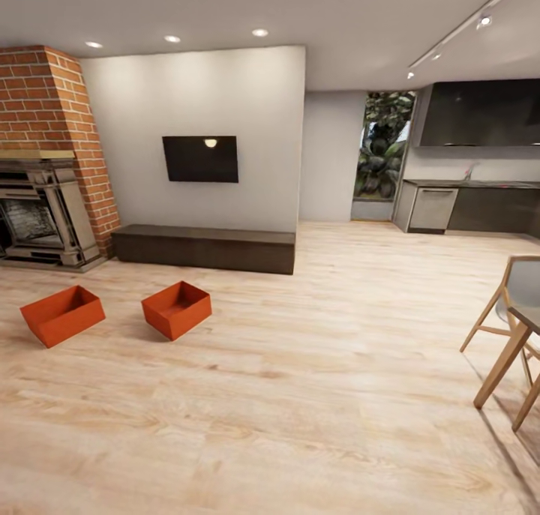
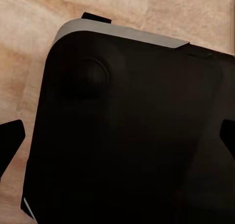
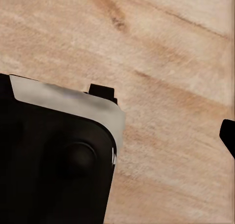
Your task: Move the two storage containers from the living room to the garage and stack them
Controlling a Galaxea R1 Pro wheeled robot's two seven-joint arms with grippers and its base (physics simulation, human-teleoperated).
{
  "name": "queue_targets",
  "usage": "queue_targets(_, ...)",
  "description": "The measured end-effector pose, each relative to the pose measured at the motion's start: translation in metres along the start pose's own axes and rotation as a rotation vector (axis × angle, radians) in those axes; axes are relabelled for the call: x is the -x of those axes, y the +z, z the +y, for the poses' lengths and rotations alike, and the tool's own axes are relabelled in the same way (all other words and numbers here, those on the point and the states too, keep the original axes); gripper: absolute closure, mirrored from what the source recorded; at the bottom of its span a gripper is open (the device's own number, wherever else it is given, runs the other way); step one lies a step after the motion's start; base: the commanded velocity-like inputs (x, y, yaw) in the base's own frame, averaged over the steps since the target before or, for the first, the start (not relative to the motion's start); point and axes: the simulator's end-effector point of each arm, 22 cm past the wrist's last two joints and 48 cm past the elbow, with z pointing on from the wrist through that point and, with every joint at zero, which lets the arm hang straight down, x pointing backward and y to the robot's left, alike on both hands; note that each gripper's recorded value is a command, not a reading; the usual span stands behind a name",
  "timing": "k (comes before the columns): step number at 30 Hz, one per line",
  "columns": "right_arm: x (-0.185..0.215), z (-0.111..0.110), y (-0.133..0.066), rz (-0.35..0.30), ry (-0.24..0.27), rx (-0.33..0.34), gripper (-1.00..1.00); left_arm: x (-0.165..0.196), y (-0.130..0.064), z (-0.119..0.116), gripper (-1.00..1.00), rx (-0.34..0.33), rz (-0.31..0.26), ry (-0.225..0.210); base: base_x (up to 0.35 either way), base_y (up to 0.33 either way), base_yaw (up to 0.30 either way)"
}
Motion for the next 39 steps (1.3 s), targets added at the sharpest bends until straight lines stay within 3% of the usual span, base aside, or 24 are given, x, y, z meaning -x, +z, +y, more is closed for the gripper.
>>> queue_targets(39, -0.0023, 0.0001, -0.0001, 0.009, 0.003, 0.0, -1.0, -0.0004, 0.0, 0.001, -1.0, 0.001, 0.003, 0.0, 0.322, 0.0, 0.0)
